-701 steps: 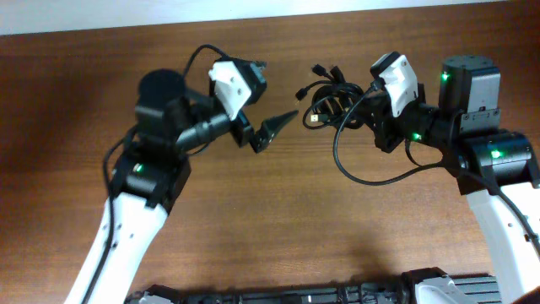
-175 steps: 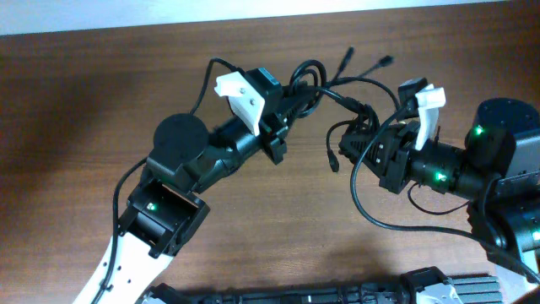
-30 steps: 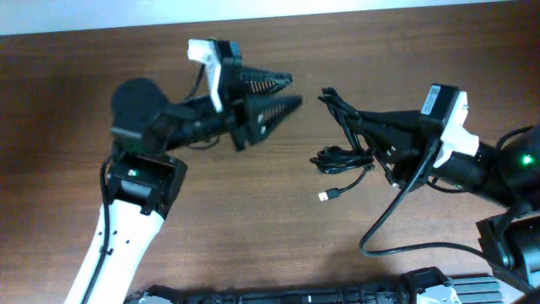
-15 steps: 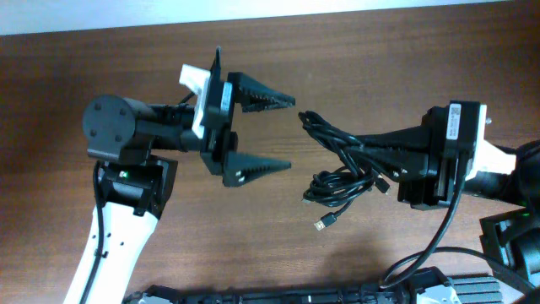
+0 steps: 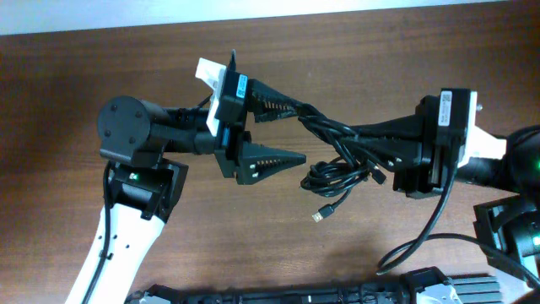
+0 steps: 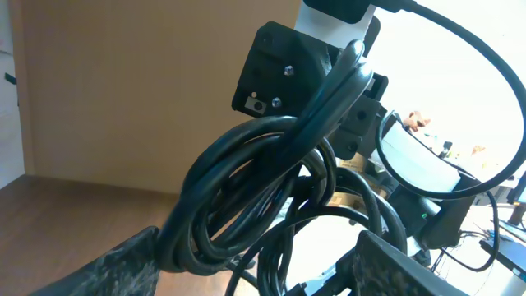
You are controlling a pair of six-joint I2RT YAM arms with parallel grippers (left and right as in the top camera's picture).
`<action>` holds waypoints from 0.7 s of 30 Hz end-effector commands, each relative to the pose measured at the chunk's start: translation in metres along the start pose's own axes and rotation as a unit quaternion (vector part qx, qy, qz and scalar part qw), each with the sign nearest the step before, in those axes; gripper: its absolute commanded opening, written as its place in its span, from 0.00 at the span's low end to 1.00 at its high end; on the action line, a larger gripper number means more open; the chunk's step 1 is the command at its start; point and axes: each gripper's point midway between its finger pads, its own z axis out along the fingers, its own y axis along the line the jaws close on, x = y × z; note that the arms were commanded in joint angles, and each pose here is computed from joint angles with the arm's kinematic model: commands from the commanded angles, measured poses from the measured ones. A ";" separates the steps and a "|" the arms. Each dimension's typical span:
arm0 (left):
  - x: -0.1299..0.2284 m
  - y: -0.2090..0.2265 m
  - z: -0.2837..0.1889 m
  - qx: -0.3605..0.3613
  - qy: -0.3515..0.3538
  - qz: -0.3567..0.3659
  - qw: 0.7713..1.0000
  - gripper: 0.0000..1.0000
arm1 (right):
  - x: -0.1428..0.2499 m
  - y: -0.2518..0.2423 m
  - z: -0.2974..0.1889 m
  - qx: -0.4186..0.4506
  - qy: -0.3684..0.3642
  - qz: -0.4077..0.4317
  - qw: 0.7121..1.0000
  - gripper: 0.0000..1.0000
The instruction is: Untangle cables
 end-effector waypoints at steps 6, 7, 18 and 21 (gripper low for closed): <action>-0.003 -0.010 0.013 0.014 -0.006 0.012 1.000 0.65 | -0.010 0.006 -0.002 -0.005 -0.007 -0.015 1.000 0.04; -0.003 -0.010 0.013 0.013 -0.006 0.012 1.000 0.57 | -0.010 0.006 -0.002 -0.005 -0.008 -0.015 1.000 0.04; 0.000 -0.012 0.013 0.021 0.000 0.010 1.000 0.75 | -0.017 0.005 -0.002 0.000 -0.018 -0.039 0.999 0.04; -0.001 -0.012 0.013 0.021 0.000 0.011 1.000 0.66 | -0.017 0.005 -0.002 -0.002 -0.018 -0.039 0.999 0.04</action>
